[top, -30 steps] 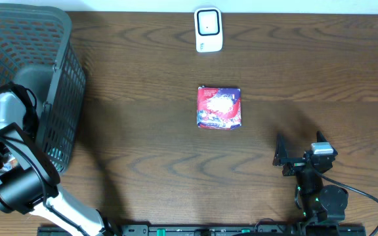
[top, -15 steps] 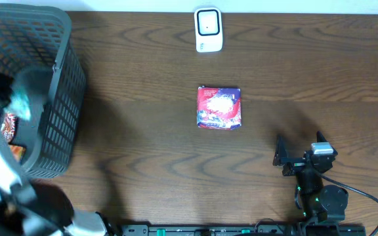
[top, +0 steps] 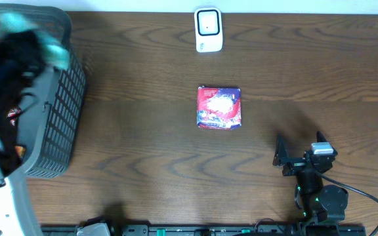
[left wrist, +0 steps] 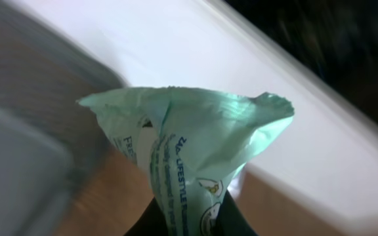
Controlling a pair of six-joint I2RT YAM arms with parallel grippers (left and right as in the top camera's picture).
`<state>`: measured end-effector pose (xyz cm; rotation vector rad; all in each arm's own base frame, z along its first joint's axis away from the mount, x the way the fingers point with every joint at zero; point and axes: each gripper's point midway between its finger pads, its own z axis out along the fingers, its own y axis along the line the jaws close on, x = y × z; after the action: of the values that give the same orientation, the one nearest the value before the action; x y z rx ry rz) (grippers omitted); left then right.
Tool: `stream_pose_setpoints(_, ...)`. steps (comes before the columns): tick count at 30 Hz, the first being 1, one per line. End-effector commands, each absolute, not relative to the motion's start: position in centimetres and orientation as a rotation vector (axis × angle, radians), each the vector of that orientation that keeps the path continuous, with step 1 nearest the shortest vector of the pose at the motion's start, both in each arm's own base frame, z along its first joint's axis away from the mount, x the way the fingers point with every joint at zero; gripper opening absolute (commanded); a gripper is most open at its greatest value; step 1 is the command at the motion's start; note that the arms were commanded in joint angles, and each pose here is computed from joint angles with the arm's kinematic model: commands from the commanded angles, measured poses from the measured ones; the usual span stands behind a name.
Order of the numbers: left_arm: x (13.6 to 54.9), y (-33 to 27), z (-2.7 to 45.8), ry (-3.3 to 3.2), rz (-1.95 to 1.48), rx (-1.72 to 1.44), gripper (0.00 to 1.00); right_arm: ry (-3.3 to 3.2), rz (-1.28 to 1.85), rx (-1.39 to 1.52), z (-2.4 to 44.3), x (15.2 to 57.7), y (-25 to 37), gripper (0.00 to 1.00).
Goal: Scan the item barcode
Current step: 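Carry the green packet out and drop it beside the purple bag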
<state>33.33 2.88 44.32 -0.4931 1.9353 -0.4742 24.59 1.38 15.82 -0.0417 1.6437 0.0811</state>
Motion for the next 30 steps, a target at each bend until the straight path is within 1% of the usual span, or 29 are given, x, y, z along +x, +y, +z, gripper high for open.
stream_pose_setpoints(1, 33.8, -4.1, 42.1, 2.066, -0.473, 0.058, 0.08, 1.649, 0.095, -0.034, 15.6, 24.6, 1.5, 0.99)
stream_pose_setpoints(4, 34.0, -7.8, 38.7, 2.179, -0.538, 0.188, 0.08, 1.649, 0.095, -0.034, 15.6, 24.6, 1.5, 0.99)
stream_pose_setpoints(7, 34.2, -11.0, 34.2, 2.329, -0.606, 0.277, 0.08, 1.649, 0.095, -0.034, 15.6, 24.6, 1.5, 0.99)
stream_pose_setpoints(10, 34.6, -12.9, 30.4, 2.453, -0.631, 0.356, 0.08, 1.649, 0.095, -0.034, 15.6, 24.6, 1.5, 0.99)
stream_pose_setpoints(11, 34.9, -13.8, 28.1, 2.534, -0.652, 0.371, 0.08, 1.649, 0.095, -0.034, 15.6, 24.6, 1.5, 0.99)
stream_pose_setpoints(15, 35.8, -15.9, 22.6, 2.7, -0.685, 0.41, 0.08, 1.649, 0.095, -0.034, 15.6, 24.6, 1.5, 0.99)
stream_pose_setpoints(18, 36.4, -17.4, 17.9, 2.829, -0.701, 0.432, 0.08, 1.649, 0.095, -0.034, 15.6, 24.6, 1.5, 0.99)
stream_pose_setpoints(19, 36.4, -18.2, 15.3, 2.899, -0.706, 0.445, 0.08, 1.649, 0.096, -0.034, 15.6, 24.6, 1.5, 0.99)
stream_pose_setpoints(21, 36.5, -18.9, 12.5, 2.965, -0.707, 0.46, 0.08, 1.649, 0.095, -0.034, 15.6, 24.6, 1.5, 0.99)
stream_pose_setpoints(23, 36.8, -19.2, 9.2, 3.039, -0.651, 0.444, 0.08, 1.649, 0.095, -0.034, 15.6, 24.6, 1.5, 0.99)
stream_pose_setpoints(27, 37.6, -18.1, 3.7, 3.16, -0.39, 0.3, 0.08, 1.649, 0.095, -0.034, 15.6, 24.6, 1.5, 0.99)
stream_pose_setpoints(30, 37.4, -19.2, 1.6, 3.193, -0.376, 0.282, 0.08, 1.65, 0.096, -0.034, 15.6, 24.6, 1.5, 0.99)
